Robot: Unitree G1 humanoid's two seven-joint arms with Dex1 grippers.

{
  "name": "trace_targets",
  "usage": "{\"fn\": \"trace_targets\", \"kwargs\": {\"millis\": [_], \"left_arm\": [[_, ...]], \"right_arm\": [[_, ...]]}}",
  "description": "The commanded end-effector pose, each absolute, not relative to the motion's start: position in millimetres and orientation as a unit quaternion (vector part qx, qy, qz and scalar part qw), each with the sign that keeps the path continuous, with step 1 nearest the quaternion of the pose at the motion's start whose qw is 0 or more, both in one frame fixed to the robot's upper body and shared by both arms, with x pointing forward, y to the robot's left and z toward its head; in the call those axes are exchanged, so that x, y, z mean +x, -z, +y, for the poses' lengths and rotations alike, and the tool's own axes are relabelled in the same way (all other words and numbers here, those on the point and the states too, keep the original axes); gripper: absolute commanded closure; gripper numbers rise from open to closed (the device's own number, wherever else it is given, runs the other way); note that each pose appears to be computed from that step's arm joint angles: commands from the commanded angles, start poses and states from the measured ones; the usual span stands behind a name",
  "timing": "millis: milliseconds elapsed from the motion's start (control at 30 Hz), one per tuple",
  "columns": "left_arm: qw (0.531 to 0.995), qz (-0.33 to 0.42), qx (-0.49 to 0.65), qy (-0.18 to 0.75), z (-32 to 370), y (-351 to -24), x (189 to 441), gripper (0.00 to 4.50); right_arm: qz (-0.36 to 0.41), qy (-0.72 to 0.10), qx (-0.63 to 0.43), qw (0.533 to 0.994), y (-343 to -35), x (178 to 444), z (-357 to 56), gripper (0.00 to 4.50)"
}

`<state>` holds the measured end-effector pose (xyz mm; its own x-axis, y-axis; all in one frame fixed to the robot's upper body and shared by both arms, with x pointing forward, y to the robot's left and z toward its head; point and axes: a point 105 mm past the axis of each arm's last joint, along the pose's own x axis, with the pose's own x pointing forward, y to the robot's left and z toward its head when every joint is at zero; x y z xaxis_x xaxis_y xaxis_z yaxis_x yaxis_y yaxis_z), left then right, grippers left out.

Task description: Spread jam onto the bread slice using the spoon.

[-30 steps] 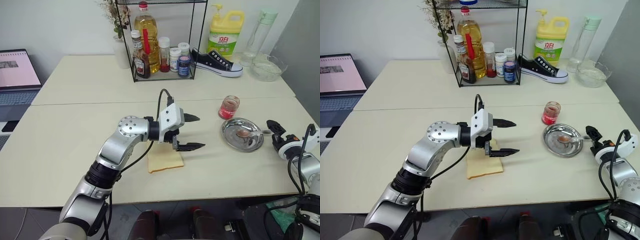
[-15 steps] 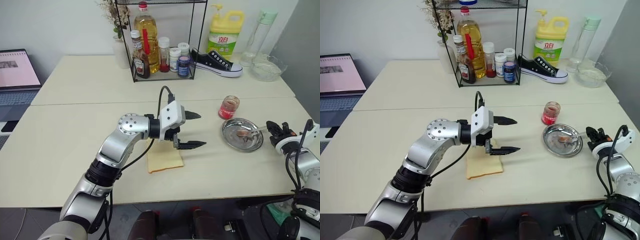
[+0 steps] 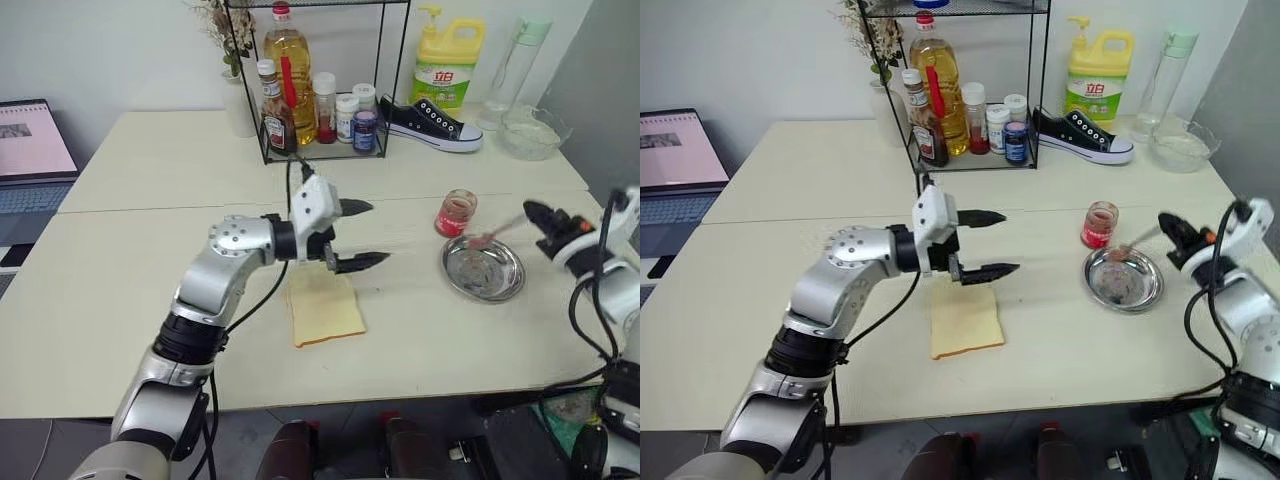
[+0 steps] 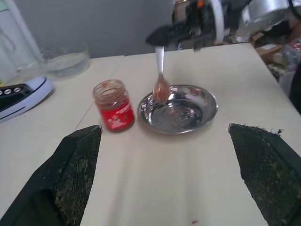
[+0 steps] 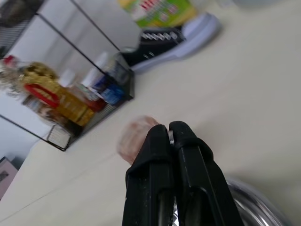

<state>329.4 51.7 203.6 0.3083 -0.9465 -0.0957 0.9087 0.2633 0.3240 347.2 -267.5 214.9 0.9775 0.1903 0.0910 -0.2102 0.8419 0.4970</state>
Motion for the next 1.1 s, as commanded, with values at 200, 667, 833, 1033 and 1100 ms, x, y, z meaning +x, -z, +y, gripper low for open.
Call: {"fn": "trace_targets", "kwargs": {"millis": [200, 667, 833, 1033, 1100], "left_arm": [[0.804, -0.071, 0.170, 0.566, 64, -222, 347, 0.00], [0.802, -0.085, 0.174, 0.566, 55, -225, 342, 0.00], [0.800, -0.087, 0.174, 0.567, 54, -226, 340, 0.00], [0.795, -0.088, 0.173, 0.574, 50, -226, 337, 0.00], [0.794, -0.088, 0.174, 0.575, 49, -227, 337, 0.00]], "right_arm": [[-0.086, -0.147, 0.089, 0.981, -277, 357, -242, 4.48], [-0.096, -0.151, -0.079, 0.981, -275, 408, -233, 4.48], [-0.083, -0.163, -0.096, 0.978, -261, 413, -224, 4.48], [-0.063, -0.172, -0.135, 0.974, -237, 419, -216, 4.48], [-0.054, -0.169, -0.135, 0.975, -230, 422, -216, 4.48]]}}
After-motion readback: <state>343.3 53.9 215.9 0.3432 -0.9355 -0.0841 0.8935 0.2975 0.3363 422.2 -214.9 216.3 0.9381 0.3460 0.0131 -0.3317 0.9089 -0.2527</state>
